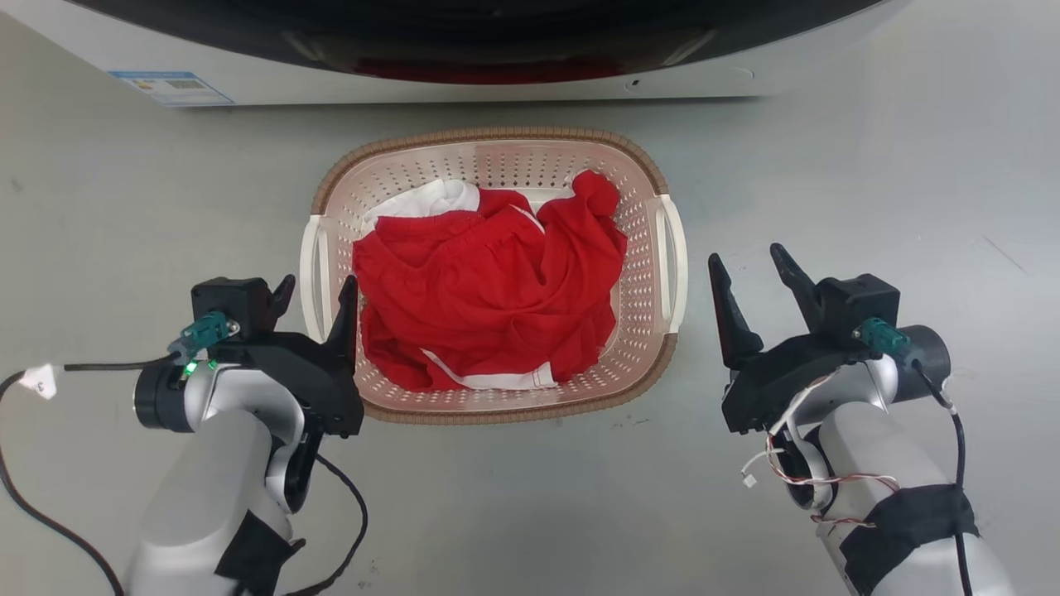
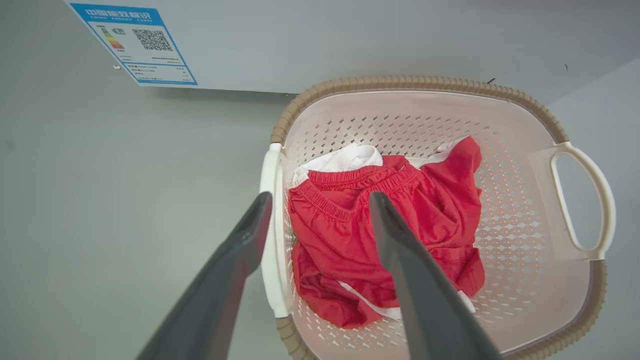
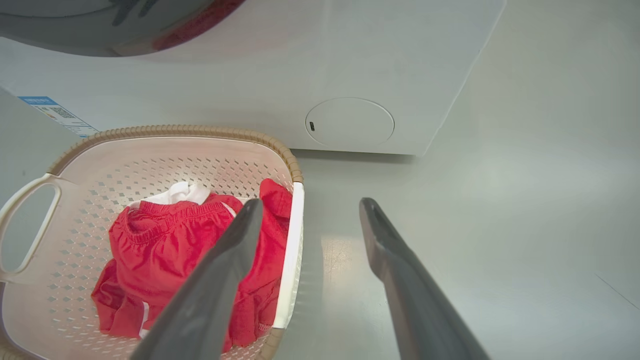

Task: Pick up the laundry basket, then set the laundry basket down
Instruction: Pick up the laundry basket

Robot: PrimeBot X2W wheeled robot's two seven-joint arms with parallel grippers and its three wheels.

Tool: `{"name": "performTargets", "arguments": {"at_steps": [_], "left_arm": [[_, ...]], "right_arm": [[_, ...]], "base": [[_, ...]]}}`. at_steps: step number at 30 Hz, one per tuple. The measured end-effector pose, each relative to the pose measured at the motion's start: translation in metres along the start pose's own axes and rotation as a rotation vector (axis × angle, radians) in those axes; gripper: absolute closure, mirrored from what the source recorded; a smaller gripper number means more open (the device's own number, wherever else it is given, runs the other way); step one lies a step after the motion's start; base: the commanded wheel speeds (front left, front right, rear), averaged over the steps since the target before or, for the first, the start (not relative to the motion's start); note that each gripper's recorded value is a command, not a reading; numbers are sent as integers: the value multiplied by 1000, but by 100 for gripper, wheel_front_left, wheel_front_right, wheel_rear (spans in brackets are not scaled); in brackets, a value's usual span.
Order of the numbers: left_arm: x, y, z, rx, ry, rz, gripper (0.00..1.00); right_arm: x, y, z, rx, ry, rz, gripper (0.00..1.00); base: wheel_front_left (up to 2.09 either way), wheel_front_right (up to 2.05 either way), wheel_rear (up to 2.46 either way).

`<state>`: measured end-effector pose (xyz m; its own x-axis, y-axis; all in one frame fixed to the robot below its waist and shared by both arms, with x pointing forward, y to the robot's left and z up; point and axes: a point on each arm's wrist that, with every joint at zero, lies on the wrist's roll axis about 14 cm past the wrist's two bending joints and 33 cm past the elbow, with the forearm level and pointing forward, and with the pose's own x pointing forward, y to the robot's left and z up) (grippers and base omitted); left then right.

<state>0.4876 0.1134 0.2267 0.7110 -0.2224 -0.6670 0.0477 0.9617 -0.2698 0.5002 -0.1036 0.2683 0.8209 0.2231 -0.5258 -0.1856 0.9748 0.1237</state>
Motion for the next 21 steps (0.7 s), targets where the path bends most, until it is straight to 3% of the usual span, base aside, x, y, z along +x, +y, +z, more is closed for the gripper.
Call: {"name": "performTargets", "arguments": {"at_steps": [9,21], "left_arm": [[16,28,-31,-39,136,65,0],[47,32,-46,-70,199,60,0]], "right_arm": [[24,10,-17,-24,80,44,0],[45,0,-52,-50,193,43,0]], "base": [[0,0,0],[0,0,0]]}}
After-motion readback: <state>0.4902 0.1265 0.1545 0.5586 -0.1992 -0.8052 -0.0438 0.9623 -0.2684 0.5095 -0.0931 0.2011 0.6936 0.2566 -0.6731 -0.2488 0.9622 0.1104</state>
